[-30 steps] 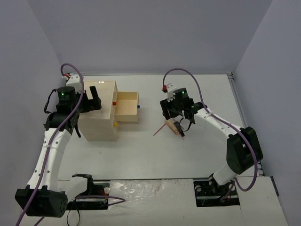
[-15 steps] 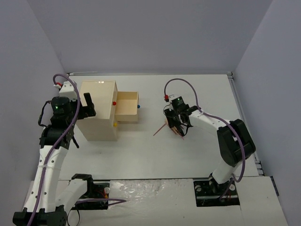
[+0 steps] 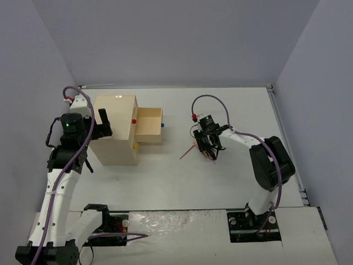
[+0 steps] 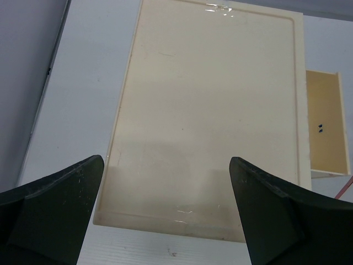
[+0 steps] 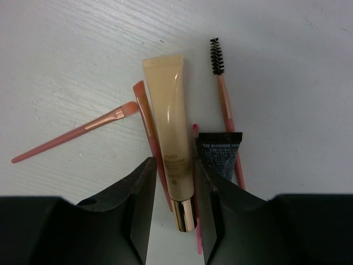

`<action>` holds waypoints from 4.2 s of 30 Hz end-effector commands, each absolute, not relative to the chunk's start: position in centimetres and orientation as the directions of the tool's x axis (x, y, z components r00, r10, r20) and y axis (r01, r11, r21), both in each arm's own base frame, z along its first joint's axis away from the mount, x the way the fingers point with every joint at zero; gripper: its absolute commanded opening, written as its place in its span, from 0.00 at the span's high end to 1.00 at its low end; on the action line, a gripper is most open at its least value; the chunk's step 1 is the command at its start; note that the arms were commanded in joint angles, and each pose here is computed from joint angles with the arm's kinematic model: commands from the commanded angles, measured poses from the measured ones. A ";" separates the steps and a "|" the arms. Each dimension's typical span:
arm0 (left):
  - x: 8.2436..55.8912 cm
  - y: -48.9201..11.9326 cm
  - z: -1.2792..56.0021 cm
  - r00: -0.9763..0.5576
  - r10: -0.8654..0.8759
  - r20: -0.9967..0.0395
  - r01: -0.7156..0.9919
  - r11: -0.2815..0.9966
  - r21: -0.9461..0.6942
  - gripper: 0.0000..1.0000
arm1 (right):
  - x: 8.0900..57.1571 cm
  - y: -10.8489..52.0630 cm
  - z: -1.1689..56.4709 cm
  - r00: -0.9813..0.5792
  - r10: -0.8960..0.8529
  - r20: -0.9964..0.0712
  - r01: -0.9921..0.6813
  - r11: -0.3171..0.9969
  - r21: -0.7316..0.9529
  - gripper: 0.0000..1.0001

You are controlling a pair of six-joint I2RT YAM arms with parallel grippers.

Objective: Organize the makeup

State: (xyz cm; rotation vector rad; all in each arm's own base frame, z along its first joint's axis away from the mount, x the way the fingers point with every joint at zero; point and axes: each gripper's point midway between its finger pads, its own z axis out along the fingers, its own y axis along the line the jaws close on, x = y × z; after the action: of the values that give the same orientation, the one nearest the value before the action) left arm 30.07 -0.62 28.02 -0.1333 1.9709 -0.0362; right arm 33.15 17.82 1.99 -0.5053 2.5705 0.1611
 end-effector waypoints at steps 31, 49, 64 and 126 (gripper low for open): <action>31.3 -0.8 30.1 -0.317 -0.125 -0.940 -0.063 0.992 -0.110 0.03 | 36.8 34.5 28.1 -0.379 -0.118 -0.918 -0.630 0.759 0.163 1.00; 31.3 -1.2 30.0 -0.321 -0.132 -0.938 -0.045 0.991 -0.124 0.03 | 39.4 42.5 27.5 -0.380 0.007 -0.925 -0.686 0.669 0.287 0.52; 31.5 -1.3 29.5 -0.340 -0.139 -0.930 -0.043 0.990 -0.133 0.03 | 37.2 20.9 19.6 -0.520 -0.134 -0.843 -0.328 0.943 0.052 0.42; 31.9 -1.5 28.8 -0.363 -0.144 -0.921 -0.039 0.990 -0.139 0.03 | 36.8 35.6 29.1 -0.389 -0.100 -0.916 -0.672 0.710 0.208 0.98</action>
State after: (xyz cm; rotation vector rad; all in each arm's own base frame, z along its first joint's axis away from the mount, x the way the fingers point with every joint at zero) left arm 30.89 -1.57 26.70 -0.1194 2.0182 -0.0966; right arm 36.65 29.77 25.03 -0.5445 2.0357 0.5310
